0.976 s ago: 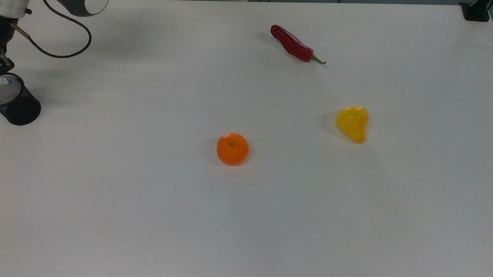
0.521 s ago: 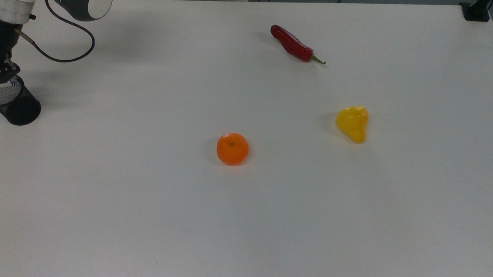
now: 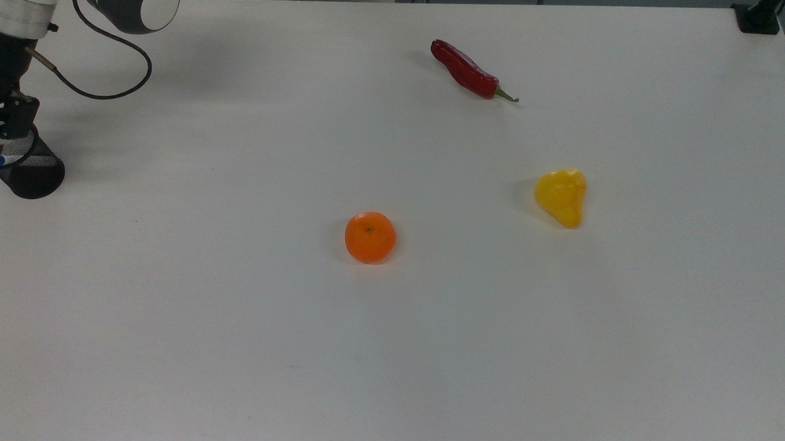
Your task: Place marker
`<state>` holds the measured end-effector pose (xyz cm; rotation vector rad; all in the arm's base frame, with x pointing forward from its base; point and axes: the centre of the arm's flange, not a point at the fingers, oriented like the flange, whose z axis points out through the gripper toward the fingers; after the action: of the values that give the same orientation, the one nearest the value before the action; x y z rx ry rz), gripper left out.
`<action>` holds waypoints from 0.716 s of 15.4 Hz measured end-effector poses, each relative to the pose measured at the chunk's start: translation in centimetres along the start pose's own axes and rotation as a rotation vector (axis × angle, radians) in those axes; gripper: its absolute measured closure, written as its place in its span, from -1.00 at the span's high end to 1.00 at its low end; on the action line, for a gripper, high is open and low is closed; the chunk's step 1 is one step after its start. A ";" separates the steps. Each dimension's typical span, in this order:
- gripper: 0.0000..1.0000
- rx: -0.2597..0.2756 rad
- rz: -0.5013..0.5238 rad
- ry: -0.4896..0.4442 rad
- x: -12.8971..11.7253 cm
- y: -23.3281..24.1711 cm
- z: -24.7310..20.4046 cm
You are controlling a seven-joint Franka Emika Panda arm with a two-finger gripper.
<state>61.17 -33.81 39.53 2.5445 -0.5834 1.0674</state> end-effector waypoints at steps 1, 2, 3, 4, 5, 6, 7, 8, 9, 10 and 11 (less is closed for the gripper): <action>0.66 0.000 0.000 0.000 0.0 0.0 0.0; 0.75 0.000 0.000 0.001 0.1 0.0 -0.1; 0.94 0.000 0.001 0.004 0.2 0.0 -0.2; 1.00 0.001 0.003 0.008 0.4 0.1 -0.4; 1.00 0.001 0.005 0.005 0.6 0.2 -0.8; 1.00 0.003 0.010 -0.013 0.9 0.4 -1.2; 1.00 0.005 0.015 -0.044 1.2 0.6 -1.7; 1.00 0.009 0.021 -0.078 1.6 0.8 -2.6; 1.00 0.014 0.028 -0.107 2.2 1.1 -3.6; 1.00 0.020 0.034 -0.134 2.8 1.3 -4.7; 1.00 0.029 0.039 -0.165 3.3 1.3 -6.0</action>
<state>59.06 -33.15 46.14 2.6748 -0.6663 0.8893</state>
